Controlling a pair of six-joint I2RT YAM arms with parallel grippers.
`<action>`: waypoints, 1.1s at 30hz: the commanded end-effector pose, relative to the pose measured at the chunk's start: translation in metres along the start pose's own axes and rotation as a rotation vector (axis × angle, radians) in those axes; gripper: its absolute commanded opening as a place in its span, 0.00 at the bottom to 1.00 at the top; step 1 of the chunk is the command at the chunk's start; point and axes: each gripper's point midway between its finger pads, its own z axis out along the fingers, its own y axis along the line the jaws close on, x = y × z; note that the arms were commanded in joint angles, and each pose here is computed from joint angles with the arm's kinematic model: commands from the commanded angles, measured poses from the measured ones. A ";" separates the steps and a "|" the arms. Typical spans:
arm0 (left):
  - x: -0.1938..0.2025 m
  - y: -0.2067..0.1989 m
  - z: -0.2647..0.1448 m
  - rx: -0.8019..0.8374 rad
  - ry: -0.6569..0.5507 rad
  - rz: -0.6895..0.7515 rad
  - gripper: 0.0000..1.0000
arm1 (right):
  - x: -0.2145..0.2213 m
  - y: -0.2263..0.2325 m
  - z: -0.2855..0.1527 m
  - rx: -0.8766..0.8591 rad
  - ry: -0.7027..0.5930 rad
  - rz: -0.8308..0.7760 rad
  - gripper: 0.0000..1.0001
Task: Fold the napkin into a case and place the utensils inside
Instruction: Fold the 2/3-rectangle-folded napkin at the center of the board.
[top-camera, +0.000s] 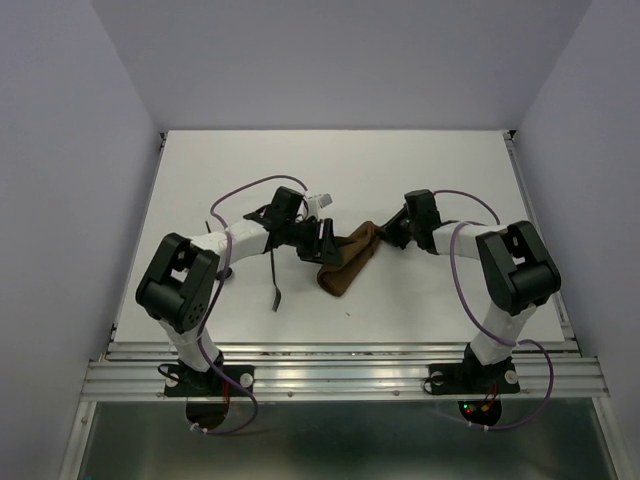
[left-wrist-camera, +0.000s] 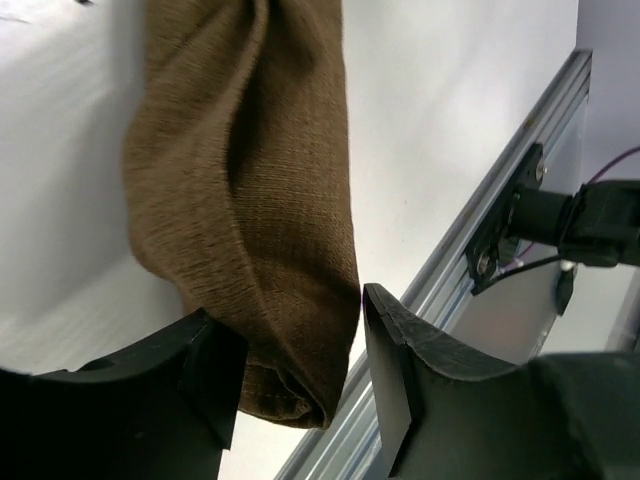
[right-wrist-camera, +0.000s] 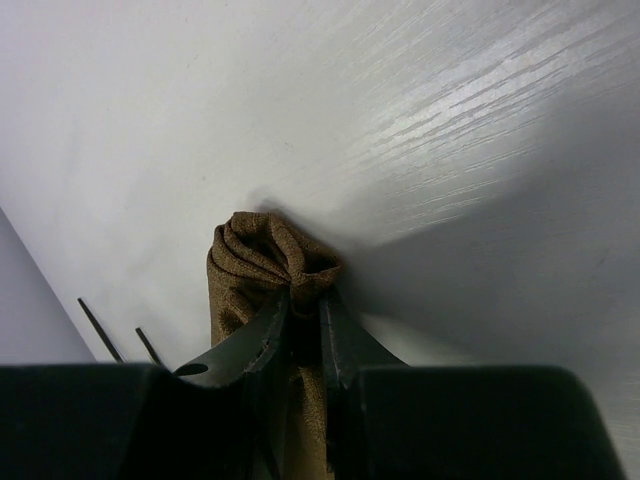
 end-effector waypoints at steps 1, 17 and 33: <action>0.005 -0.024 -0.001 0.029 0.015 0.122 0.61 | 0.009 -0.046 0.008 0.165 0.022 0.000 0.01; 0.033 -0.045 0.030 -0.081 0.098 0.306 0.53 | 0.009 -0.045 0.006 0.163 0.024 -0.004 0.01; 0.003 -0.072 -0.005 -0.289 0.017 0.466 0.77 | 0.008 -0.044 0.000 0.167 0.028 -0.053 0.01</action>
